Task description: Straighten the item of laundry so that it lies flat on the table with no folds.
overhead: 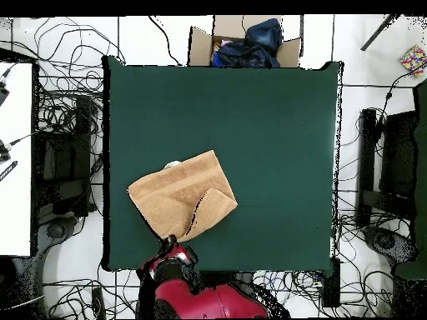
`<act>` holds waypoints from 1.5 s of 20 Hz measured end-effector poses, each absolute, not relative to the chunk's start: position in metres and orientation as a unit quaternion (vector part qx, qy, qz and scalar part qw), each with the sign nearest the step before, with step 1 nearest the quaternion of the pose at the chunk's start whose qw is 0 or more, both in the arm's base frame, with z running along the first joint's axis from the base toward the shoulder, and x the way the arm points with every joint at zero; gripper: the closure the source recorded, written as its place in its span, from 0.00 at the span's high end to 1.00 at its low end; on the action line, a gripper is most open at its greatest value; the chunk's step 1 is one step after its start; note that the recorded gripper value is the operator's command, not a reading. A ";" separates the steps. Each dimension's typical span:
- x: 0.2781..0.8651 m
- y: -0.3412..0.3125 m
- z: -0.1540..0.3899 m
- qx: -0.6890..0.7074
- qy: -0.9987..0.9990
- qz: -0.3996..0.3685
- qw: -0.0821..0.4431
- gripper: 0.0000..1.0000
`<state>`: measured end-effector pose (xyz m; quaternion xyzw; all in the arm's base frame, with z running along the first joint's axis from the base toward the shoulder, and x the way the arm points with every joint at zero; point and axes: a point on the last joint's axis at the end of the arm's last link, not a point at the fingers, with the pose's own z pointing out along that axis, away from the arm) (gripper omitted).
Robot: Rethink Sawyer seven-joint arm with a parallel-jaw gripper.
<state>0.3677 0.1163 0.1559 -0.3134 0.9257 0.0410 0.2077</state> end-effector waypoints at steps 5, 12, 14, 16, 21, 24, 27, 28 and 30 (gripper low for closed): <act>0.349 0.114 0.139 -0.294 0.933 0.048 0.202 0.00; 0.307 0.114 0.110 -0.276 0.946 0.061 0.159 0.00; 0.294 0.116 0.102 -0.274 0.948 0.067 0.148 0.00; 0.282 0.118 0.095 -0.273 0.949 0.071 0.141 0.00; 0.260 0.121 0.080 -0.268 0.951 0.081 0.131 0.00; 0.255 0.121 0.073 -0.265 0.952 0.083 0.129 0.00; 0.248 0.120 0.062 -0.260 0.953 0.085 0.128 0.00; 0.247 0.120 0.061 -0.259 0.953 0.086 0.129 0.00; 0.244 0.120 0.056 -0.257 0.953 0.090 0.130 0.00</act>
